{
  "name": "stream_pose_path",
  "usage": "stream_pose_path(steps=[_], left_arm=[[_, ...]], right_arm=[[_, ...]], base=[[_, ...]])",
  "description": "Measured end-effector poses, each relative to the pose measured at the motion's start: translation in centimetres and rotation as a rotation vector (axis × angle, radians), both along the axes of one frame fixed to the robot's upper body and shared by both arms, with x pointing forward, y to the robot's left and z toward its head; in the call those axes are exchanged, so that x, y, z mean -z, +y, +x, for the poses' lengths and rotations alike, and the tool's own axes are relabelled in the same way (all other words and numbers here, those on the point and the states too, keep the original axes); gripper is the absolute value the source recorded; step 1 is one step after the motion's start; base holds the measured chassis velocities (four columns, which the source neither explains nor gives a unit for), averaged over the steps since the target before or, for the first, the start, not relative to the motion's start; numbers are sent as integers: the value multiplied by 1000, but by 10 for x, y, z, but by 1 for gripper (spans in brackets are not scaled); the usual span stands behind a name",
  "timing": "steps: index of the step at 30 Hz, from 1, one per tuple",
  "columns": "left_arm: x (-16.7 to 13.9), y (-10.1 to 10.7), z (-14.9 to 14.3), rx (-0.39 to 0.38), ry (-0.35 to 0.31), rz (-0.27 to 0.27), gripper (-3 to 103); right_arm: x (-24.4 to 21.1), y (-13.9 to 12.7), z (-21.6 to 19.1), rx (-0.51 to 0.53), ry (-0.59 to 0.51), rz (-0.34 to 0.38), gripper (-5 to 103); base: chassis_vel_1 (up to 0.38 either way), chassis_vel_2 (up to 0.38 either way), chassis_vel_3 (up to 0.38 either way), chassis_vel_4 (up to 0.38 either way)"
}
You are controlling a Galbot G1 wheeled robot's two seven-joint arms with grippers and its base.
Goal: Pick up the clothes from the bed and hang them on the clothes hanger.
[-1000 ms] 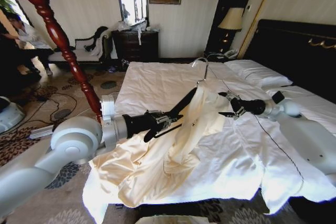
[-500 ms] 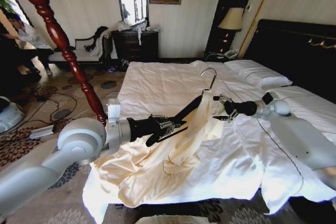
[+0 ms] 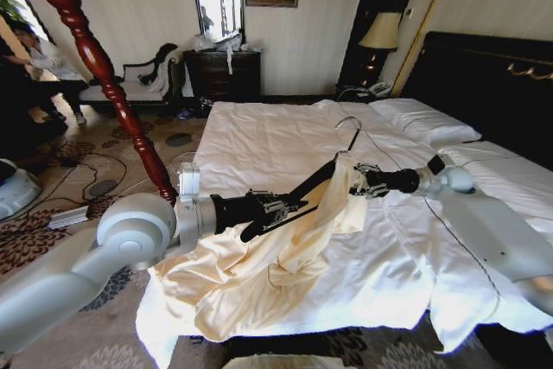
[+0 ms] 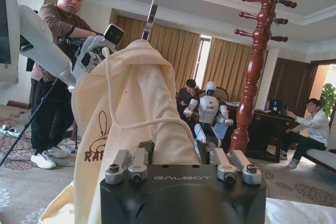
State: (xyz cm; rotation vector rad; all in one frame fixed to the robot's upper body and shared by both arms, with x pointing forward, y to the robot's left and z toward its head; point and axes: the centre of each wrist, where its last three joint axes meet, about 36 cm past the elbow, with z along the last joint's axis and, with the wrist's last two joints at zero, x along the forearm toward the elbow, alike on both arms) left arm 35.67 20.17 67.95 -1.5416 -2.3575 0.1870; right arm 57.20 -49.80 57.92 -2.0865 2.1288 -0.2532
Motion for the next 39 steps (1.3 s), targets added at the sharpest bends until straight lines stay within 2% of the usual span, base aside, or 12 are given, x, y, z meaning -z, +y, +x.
stream_pose_path(steps=[3,5,8,19,26,39], left_arm=[[0,-1,2,1,-4,-5,18],[-1,-1,3,-2,-6,-7,18],[-5,2,9,-9,-18,-18,18],[-6,7,20,-14,-35,-14,18],[-3,10,35,-69,-50,7,18],[-5,13,43,-93,-60,-3,19]], right_arm=[[-1,1,-1,-5,-1,-1,34],[-1,2,-1,-6,-2,-1,34],[-1,3,0,-9,-3,-1,25],[-1,4,-9,-12,-24,-15,24],[-7,6,-15,-23,-40,-26,23],[-13,11,-21,-45,-56,-43,23]], base=[[0,0,0,0],[0,0,0,0],[0,0,0,0],[0,0,0,0],[0,0,0,0],[0,0,0,0]])
